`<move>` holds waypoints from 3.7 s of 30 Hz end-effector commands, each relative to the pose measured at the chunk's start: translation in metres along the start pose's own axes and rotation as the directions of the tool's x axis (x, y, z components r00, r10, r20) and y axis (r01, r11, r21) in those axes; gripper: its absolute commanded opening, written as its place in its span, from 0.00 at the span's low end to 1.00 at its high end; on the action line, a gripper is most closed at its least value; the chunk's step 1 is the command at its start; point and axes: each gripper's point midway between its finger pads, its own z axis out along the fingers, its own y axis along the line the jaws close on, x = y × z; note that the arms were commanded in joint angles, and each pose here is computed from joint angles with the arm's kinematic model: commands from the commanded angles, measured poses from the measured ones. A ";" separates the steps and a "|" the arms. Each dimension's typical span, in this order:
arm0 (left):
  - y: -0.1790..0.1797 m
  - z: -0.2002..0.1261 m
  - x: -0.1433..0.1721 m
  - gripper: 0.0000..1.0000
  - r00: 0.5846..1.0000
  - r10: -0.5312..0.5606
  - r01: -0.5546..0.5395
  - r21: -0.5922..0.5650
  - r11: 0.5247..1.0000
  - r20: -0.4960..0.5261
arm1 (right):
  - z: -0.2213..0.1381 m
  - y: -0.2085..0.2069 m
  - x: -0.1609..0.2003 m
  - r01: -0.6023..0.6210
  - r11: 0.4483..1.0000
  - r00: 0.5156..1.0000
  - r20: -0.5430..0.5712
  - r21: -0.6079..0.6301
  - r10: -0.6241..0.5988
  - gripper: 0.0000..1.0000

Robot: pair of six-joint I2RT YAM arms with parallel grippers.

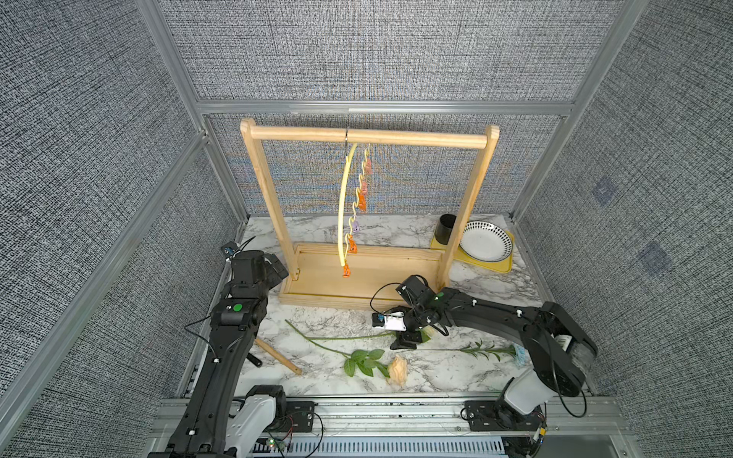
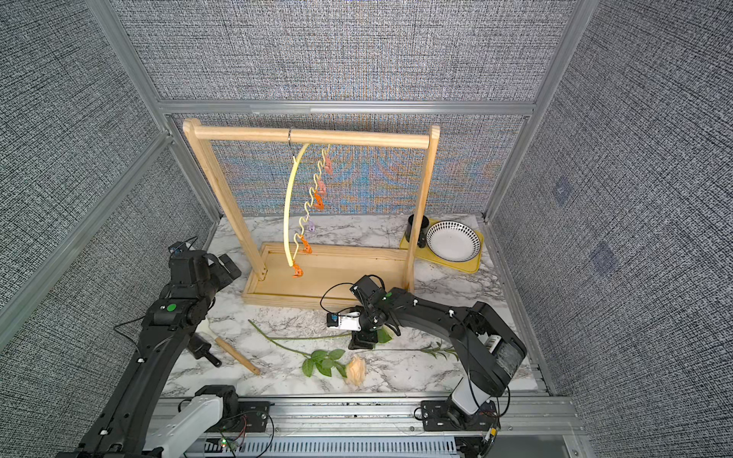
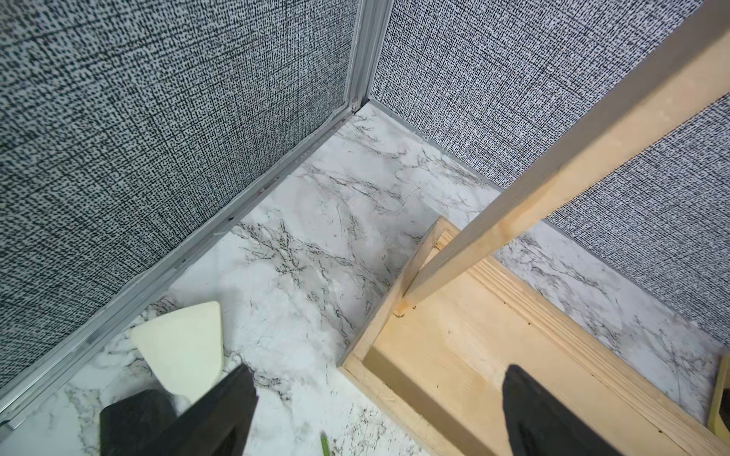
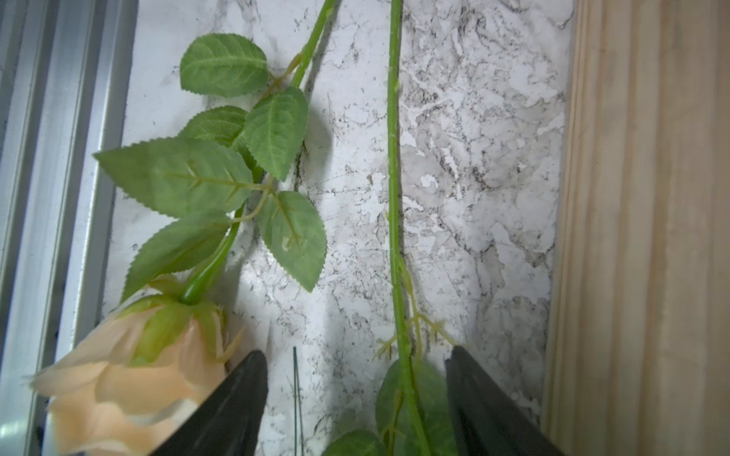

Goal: Dry the flowers on a clothes hanger
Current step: Pick up the flower at the center of the board.

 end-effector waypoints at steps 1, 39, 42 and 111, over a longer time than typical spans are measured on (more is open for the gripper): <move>0.001 -0.001 -0.002 1.00 1.000 0.011 -0.011 -0.008 1.000 0.010 | 0.008 -0.005 0.007 -0.027 1.000 0.998 -0.053 -0.014 0.026 0.65; -0.056 -0.083 -0.067 1.00 0.988 0.015 -0.063 0.316 0.947 0.152 | -0.109 -0.032 -0.053 0.032 0.946 0.929 0.339 0.321 -0.147 0.06; -0.078 -0.103 -0.080 0.99 0.983 0.051 -0.121 0.413 0.903 0.177 | -0.123 -0.035 -0.054 -0.008 0.935 0.912 0.386 0.355 -0.139 0.05; -0.148 -0.127 0.059 1.00 0.934 0.357 -0.222 0.789 0.573 0.003 | -0.101 -0.072 -0.064 -0.268 0.927 0.850 0.516 0.261 0.101 0.06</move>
